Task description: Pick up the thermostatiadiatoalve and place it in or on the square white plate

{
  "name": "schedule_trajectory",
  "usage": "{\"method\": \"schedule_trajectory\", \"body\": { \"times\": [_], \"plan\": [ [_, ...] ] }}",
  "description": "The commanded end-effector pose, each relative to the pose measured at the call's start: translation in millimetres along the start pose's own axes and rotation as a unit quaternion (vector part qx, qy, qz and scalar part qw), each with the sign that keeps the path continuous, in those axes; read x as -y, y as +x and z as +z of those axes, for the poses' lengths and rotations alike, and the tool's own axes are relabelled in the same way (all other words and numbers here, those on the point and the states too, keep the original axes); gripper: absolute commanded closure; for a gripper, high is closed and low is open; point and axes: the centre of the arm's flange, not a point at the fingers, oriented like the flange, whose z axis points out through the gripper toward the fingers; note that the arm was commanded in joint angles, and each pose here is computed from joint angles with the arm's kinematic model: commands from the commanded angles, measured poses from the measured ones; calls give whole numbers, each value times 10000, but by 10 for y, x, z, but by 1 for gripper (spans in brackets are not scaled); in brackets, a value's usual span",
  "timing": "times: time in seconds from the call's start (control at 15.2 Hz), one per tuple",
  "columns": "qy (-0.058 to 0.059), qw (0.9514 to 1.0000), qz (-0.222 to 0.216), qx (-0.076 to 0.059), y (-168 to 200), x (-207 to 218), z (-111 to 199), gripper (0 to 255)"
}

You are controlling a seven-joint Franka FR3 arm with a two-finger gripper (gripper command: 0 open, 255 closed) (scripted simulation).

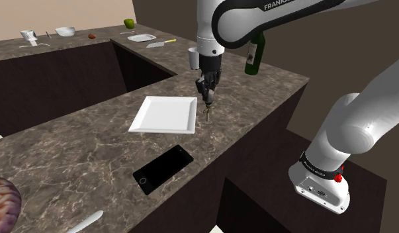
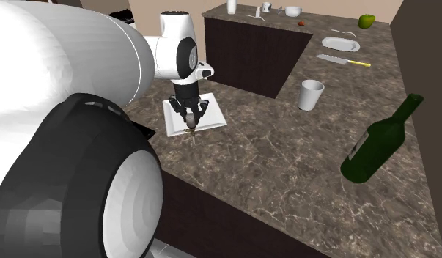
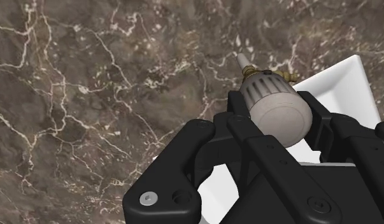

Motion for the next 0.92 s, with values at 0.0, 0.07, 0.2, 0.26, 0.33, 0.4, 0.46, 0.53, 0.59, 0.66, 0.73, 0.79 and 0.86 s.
{"method": "schedule_trajectory", "body": {
  "times": [0.0,0.07,0.2,0.26,0.33,0.4,0.46,0.53,0.59,0.66,0.73,0.79,0.86],
  "plan": [
    [-1,10000,1,3,0,-1,2,255],
    [-1,10000,1,3,1,-3,2,255],
    [-1,10000,1,3,0,-4,-103,255],
    [-1,10000,1,3,1,-4,-156,255],
    [-1,10000,1,3,1,-5,-209,255],
    [-1,10000,1,3,1,-6,-262,255],
    [-1,10000,1,3,1,-6,-314,255],
    [-1,10000,1,3,1,-7,-367,255],
    [-1,10000,1,3,1,-8,-420,255],
    [-1,10000,1,3,1,-8,-473,255],
    [-1,10000,1,3,1,-9,-526,255],
    [-1,10000,1,3,1,-10,-578,255],
    [-1,10000,1,3,1,-10,-631,255]
  ]
}}
